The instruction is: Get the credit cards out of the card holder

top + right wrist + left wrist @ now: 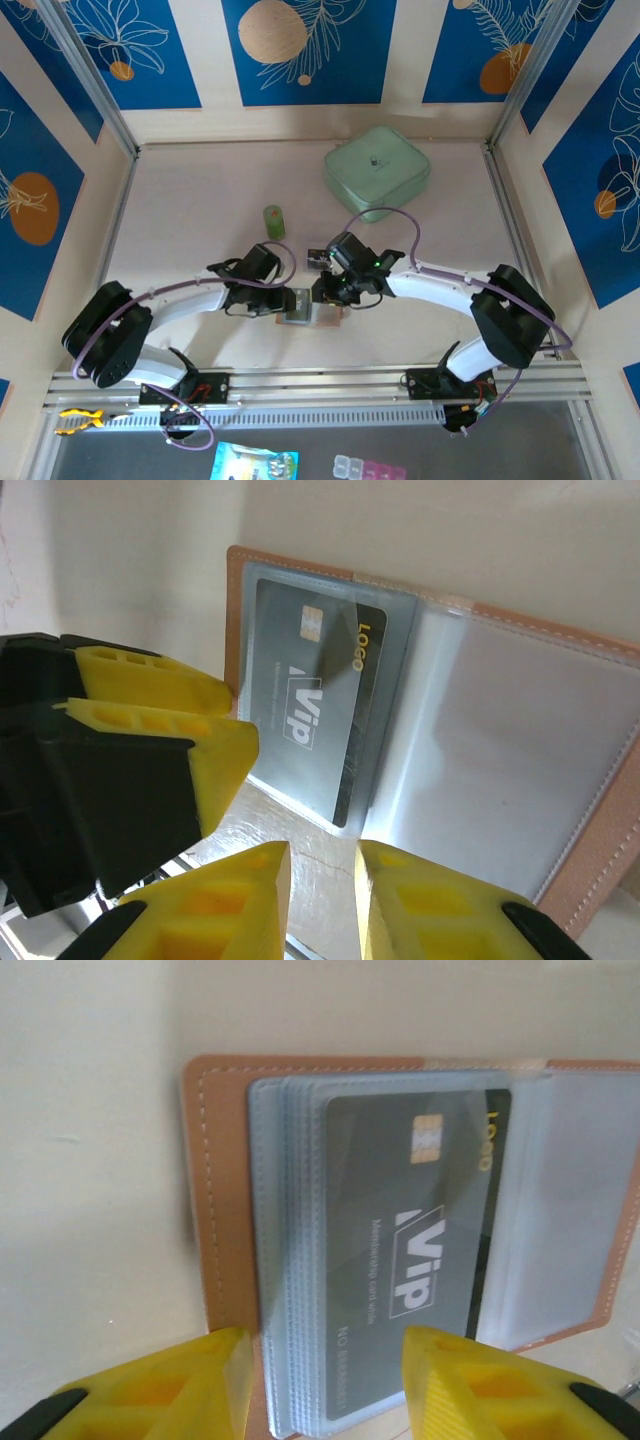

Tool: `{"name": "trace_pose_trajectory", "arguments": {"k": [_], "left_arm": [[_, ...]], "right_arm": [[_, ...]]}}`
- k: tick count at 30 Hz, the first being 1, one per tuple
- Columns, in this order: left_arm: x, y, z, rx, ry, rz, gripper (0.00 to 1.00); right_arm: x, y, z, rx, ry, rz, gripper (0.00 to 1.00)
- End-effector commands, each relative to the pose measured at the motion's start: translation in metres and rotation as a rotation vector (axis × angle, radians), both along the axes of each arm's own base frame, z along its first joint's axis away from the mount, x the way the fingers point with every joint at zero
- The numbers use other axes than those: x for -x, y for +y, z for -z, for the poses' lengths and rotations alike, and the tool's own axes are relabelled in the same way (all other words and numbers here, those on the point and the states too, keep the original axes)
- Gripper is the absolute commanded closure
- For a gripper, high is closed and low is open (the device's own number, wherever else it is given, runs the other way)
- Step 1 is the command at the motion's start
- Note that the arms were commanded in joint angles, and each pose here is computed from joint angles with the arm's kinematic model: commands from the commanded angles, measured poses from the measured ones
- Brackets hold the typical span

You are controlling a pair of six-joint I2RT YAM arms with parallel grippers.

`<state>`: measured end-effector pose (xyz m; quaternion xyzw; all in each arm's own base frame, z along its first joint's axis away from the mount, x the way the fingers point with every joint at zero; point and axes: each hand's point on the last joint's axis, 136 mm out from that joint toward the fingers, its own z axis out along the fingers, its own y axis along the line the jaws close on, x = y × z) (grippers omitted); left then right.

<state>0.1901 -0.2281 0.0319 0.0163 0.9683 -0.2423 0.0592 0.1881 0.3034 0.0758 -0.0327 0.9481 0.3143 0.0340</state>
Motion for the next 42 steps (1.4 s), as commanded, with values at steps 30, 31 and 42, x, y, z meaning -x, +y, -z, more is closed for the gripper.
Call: {"name": "trace_pose_trajectory", "arguments": {"k": [30, 31, 42], "left_arm": [[-0.013, -0.02, -0.014, 0.073, -0.006, 0.009, 0.87], [-0.013, -0.019, -0.012, 0.066, -0.004, 0.01, 0.87], [-0.005, -0.01, 0.009, 0.02, 0.033, 0.013, 0.91]], "right_arm": [[-0.01, 0.02, 0.018, -0.074, 0.076, -0.007, 0.75], [-0.01, 0.021, 0.018, -0.076, 0.076, -0.008, 0.75], [-0.011, 0.02, 0.036, -0.052, 0.107, -0.009, 0.75]]}}
